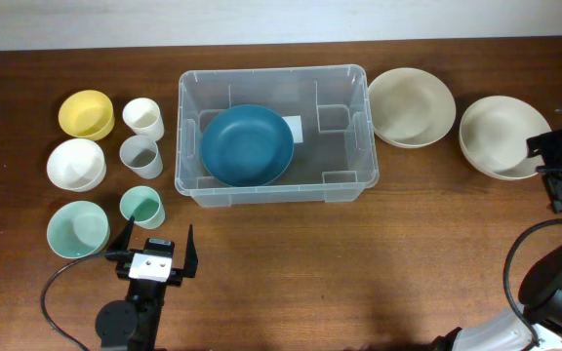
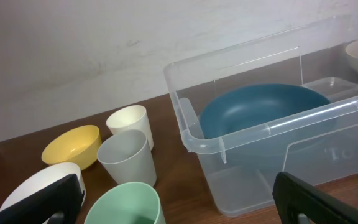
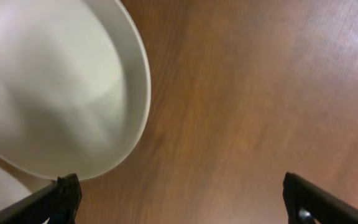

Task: Pack container
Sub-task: 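Move the right gripper right to the far-right cream bowl, then close the right gripper on the far-right cream bowl's rim, then lift the cream bowl and carry it over the container, then lower the cream bowl onto the teal bowl and release it, then move the right gripper to the remaining cream bowl's rim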

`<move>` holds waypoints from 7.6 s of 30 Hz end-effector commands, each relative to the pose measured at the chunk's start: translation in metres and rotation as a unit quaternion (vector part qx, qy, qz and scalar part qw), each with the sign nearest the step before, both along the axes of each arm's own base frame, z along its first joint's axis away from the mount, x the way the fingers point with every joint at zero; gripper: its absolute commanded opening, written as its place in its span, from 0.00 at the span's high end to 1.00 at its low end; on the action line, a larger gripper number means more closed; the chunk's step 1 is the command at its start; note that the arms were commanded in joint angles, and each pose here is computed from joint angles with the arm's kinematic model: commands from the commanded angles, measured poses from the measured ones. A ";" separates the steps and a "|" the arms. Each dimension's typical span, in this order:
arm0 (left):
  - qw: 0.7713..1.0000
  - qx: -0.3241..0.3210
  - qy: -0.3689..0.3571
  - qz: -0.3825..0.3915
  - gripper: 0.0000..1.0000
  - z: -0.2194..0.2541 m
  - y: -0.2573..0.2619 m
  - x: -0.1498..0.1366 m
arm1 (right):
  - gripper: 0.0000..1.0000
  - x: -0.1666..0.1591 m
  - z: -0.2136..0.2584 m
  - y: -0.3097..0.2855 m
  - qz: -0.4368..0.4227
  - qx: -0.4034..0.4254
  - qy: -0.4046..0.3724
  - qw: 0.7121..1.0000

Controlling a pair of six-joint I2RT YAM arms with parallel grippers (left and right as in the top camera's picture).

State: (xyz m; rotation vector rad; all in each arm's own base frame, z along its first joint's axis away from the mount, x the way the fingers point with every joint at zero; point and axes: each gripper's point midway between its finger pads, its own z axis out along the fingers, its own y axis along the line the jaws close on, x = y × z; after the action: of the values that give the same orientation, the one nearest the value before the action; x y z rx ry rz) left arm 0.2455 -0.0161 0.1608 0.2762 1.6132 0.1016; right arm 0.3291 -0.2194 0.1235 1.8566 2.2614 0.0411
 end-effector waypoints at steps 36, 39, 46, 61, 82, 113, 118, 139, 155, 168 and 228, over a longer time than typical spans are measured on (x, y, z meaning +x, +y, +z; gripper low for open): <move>1.000 0.006 0.000 -0.003 0.00 -0.001 0.000 0.000 | 0.10 0.048 -0.112 -0.014 0.088 0.017 -0.016 0.996; 1.000 0.006 0.000 -0.003 0.00 -0.001 0.000 0.000 | 0.22 0.049 -0.112 -0.015 0.088 0.015 -0.018 0.996; 1.000 0.006 0.000 -0.003 0.00 -0.001 0.000 0.000 | 0.71 0.050 -0.112 -0.017 0.086 0.012 -0.020 0.996; 1.000 0.006 0.000 -0.003 0.00 -0.001 0.000 0.000 | 0.97 0.042 -0.026 -0.070 0.035 -0.021 -0.051 0.998; 1.000 0.006 0.000 -0.003 0.00 -0.001 0.000 0.000 | 0.96 0.116 0.218 0.208 0.425 0.084 -0.281 0.857; 1.000 0.006 0.000 -0.003 0.00 -0.001 0.000 0.000 | 0.96 0.123 0.003 0.459 0.574 0.146 -0.081 0.802; 1.000 0.006 0.000 -0.003 0.00 -0.001 0.000 0.000 | 0.96 0.119 -0.013 0.464 0.567 0.144 -0.069 0.808; 1.000 0.006 0.000 -0.003 0.00 -0.001 0.000 0.000 | 0.96 0.114 -0.051 0.473 0.572 0.145 -0.054 0.806; 1.000 0.006 0.000 -0.003 0.00 -0.001 0.000 0.000 | 0.95 0.113 -0.050 0.481 0.579 0.142 -0.060 0.800; 1.000 0.006 0.000 -0.003 0.00 -0.001 0.000 0.000 | 0.69 0.114 -0.051 0.479 0.578 0.134 -0.058 0.803; 1.000 0.006 0.000 -0.003 0.00 -0.001 0.000 0.000 | 0.13 0.135 -0.056 0.141 0.315 0.087 0.008 0.945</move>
State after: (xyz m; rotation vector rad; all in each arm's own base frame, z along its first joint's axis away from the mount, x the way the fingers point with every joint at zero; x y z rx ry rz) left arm 0.2455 -0.0161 0.1607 0.2762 1.6136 0.1015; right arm 0.4686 -0.0836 0.0823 1.1433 2.8022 0.3216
